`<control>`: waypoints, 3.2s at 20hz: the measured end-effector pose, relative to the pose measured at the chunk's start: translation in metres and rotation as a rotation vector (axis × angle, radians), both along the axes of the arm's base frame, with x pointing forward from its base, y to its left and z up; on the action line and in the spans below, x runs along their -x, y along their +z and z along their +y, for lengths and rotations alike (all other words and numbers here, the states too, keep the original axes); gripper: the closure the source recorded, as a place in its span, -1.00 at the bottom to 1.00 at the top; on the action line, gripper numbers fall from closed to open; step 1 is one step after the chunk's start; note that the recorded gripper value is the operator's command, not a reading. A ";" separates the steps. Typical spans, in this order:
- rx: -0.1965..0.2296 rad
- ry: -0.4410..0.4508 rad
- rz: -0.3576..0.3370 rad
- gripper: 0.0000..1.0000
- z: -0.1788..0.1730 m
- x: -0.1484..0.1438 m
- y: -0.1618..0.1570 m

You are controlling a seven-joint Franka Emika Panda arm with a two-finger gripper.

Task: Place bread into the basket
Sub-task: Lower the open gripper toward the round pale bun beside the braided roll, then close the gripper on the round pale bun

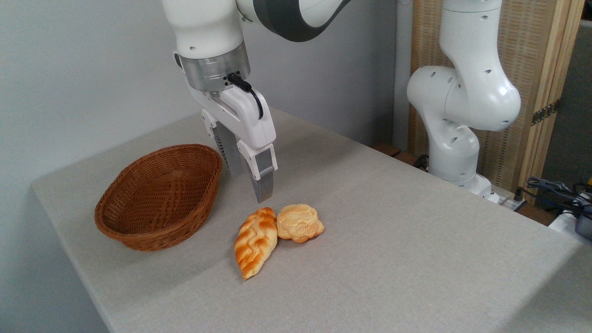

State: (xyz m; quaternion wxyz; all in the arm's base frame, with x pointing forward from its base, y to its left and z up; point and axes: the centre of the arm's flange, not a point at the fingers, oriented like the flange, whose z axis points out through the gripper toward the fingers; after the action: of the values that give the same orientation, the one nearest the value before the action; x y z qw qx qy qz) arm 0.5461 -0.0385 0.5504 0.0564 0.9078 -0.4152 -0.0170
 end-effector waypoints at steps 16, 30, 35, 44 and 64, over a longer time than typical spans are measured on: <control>0.001 -0.011 -0.014 -1.00 -0.006 -0.001 0.007; -0.002 -0.088 0.077 -1.00 -0.005 0.000 -0.039; -0.028 -0.149 0.162 -1.00 0.000 0.020 -0.083; -0.023 -0.197 0.184 -1.00 -0.001 0.039 -0.113; -0.020 -0.233 0.187 0.03 -0.011 0.033 -0.133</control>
State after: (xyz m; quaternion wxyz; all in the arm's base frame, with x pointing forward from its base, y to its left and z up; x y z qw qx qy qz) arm 0.5136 -0.0491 0.4173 0.0832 0.8486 -0.5103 -0.1120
